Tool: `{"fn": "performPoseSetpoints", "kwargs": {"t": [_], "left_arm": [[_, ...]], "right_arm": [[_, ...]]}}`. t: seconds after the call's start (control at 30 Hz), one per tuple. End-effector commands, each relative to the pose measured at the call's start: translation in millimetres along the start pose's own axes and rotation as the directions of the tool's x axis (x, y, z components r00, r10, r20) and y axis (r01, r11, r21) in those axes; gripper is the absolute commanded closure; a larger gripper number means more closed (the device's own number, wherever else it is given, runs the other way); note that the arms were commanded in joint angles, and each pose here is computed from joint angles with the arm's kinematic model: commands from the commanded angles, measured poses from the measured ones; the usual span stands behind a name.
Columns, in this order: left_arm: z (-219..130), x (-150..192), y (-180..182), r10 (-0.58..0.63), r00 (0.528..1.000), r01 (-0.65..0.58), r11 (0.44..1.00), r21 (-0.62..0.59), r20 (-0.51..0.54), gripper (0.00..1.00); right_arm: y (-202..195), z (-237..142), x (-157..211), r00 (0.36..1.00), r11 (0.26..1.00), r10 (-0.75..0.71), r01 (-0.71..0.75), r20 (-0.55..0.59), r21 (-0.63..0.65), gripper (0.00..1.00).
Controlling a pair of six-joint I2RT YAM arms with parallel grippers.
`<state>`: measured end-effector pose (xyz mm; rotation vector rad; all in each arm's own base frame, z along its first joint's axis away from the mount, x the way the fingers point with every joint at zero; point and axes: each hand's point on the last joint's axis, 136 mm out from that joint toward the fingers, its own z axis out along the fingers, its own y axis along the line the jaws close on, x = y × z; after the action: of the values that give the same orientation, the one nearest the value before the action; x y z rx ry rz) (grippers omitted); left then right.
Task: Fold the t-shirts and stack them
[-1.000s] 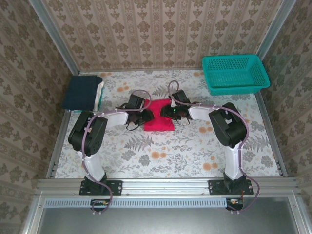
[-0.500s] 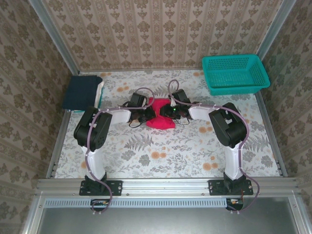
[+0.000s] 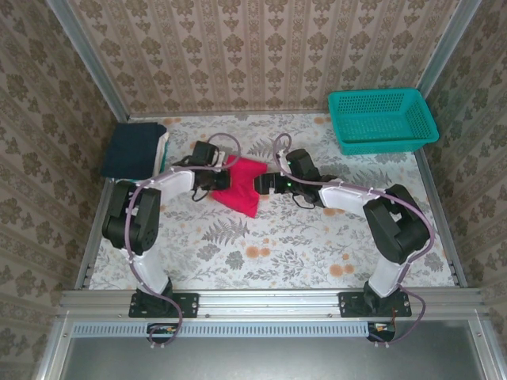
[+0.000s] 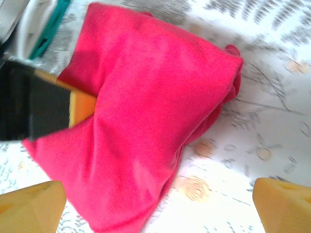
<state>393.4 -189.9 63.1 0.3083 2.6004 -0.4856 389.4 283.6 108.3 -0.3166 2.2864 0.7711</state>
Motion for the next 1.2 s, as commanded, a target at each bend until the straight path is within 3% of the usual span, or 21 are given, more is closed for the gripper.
{"fn": "performPoseSetpoints", "kwargs": {"t": [0.0, 0.13, 0.3, 0.7, 0.97, 1.17], "left_arm": [[-30, -19, 22, 0.115, 0.993, -0.114, 0.991, -0.067, 0.016, 1.0], [-50, -35, 45, 0.083, 0.995, -0.081, 0.996, -0.04, 0.05, 1.0], [-72, -50, 68, 0.087, 0.993, -0.088, 0.996, 0.005, 0.085, 1.0], [-141, -95, 127, 0.116, 0.986, -0.123, 0.991, 0.05, 0.12, 1.0], [-150, -129, 118, 0.054, 0.986, -0.096, 0.958, 0.269, 0.159, 1.0], [-164, -164, 110, 0.059, 0.97, -0.129, 0.948, 0.291, 0.237, 1.0]], "right_arm": [[36, -8, -19, 0.972, 0.977, -0.203, 0.208, 0.121, -0.036, 0.0], [74, -8, -24, 0.928, 0.942, -0.312, 0.33, 0.201, -0.064, 0.0], [107, 2, -24, 0.915, 0.921, -0.346, 0.373, 0.207, -0.11, 0.0], [117, 14, -13, 0.918, 0.915, -0.359, 0.382, 0.169, -0.131, 0.0], [116, 17, -13, 0.92, 0.919, -0.351, 0.374, 0.172, -0.123, 0.0], [115, 16, -13, 0.922, 0.922, -0.349, 0.37, 0.167, -0.116, 0.0]]}}
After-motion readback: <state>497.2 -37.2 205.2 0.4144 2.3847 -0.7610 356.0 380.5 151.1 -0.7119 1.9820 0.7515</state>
